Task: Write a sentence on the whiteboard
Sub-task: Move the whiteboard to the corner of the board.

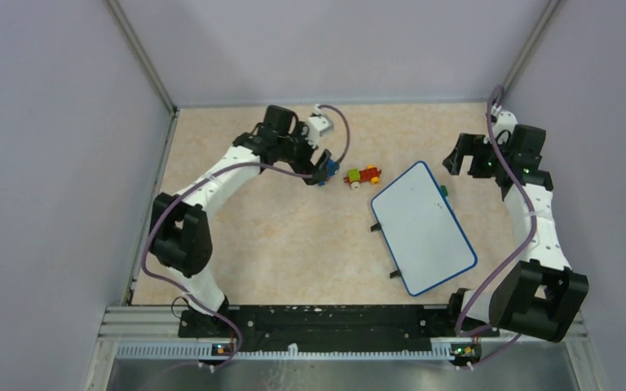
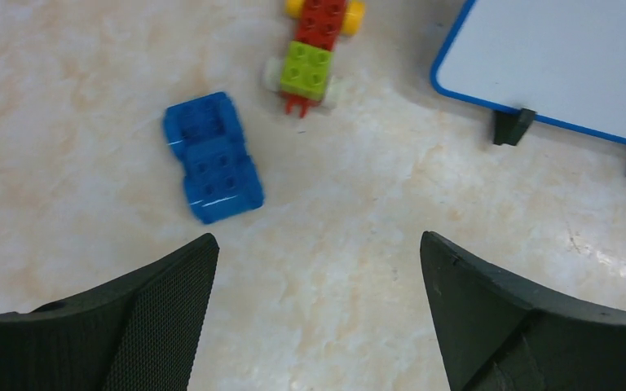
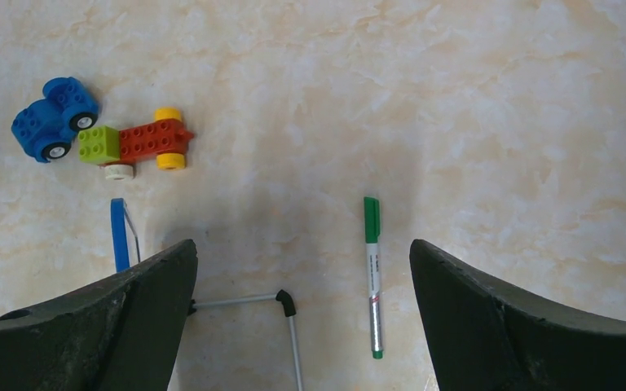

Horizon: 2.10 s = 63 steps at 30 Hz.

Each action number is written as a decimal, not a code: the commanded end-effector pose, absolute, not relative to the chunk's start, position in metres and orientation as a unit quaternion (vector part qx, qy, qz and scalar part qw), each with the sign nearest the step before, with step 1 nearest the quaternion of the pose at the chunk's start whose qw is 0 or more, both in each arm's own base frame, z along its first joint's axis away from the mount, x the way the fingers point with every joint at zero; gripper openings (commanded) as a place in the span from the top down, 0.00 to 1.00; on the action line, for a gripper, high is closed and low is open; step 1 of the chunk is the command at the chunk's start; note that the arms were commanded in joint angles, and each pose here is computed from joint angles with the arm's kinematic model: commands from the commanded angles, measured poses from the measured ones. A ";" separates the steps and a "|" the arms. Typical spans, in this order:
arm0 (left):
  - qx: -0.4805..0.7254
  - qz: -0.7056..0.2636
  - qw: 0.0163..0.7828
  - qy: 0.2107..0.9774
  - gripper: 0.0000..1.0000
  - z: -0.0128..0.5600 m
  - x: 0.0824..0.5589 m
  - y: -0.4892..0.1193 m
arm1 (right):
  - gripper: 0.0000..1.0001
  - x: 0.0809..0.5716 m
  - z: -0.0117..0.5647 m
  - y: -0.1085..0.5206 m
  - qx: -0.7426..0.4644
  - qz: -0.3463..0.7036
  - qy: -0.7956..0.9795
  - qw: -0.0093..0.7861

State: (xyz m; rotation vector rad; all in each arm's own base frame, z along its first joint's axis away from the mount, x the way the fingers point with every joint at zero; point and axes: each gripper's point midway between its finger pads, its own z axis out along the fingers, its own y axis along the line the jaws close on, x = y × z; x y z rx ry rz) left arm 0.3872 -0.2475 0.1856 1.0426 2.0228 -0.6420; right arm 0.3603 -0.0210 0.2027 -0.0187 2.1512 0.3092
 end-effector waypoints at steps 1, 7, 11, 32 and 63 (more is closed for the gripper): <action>0.463 -0.269 0.342 0.772 0.05 0.164 0.363 -0.301 | 0.01 0.373 0.223 -0.035 0.006 0.108 0.865 0.491; 0.524 -0.263 0.309 0.749 0.18 0.116 0.324 -0.364 | 0.01 0.373 0.217 -0.041 0.016 0.112 0.870 0.480; 0.547 -0.267 0.307 0.732 0.23 0.100 0.306 -0.387 | 0.01 0.372 0.218 -0.047 0.025 0.112 0.869 0.481; 0.548 -0.276 0.270 0.742 0.39 0.043 0.268 -0.440 | 0.01 0.372 0.224 -0.054 0.034 0.116 0.866 0.485; 0.382 -0.051 0.269 0.882 1.00 0.037 0.265 -0.276 | 0.01 0.371 0.225 -0.051 0.029 0.123 0.865 0.485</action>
